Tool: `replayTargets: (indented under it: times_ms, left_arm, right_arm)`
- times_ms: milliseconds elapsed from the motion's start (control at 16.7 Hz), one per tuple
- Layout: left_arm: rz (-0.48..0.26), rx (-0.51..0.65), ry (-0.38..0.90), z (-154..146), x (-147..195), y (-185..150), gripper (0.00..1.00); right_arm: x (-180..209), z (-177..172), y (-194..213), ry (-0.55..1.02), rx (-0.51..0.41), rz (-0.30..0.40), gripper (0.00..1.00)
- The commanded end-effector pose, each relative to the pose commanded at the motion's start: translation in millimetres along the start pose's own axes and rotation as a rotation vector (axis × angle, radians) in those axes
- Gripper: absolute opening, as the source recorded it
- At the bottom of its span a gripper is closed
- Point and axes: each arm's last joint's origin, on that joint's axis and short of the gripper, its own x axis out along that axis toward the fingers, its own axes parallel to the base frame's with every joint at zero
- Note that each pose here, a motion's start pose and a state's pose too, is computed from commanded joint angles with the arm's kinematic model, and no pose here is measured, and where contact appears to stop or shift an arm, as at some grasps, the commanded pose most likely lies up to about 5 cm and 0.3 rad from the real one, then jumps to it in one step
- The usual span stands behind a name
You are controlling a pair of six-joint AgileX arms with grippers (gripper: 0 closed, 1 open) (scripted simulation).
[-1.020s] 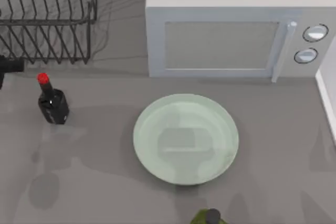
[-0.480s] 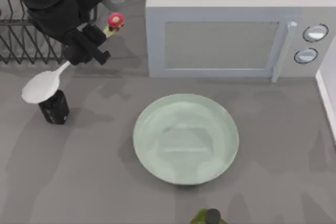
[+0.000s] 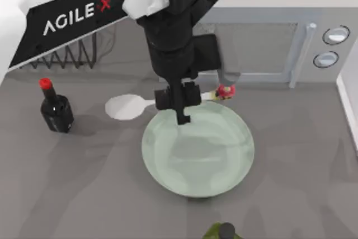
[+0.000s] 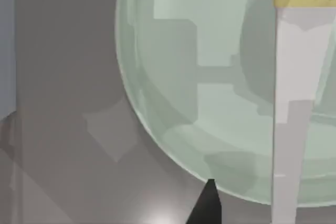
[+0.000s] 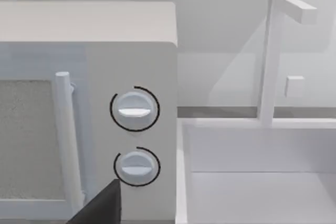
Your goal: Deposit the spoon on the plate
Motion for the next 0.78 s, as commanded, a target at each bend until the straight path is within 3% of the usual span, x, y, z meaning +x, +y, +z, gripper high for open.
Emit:
replayTargets:
  times_ms: [300, 780]
  left_arm:
    - [-0.101, 0.112, 0.088, 24, 49, -14, 0.0]
    - [-0.111, 0.109, 0.083, 23, 50, -14, 0.0]
  right_arm:
    - [0, 0, 0, 0.0, 0.0, 0.0, 1.0]
    - [0, 0, 0, 0.0, 0.0, 0.0, 1.0]
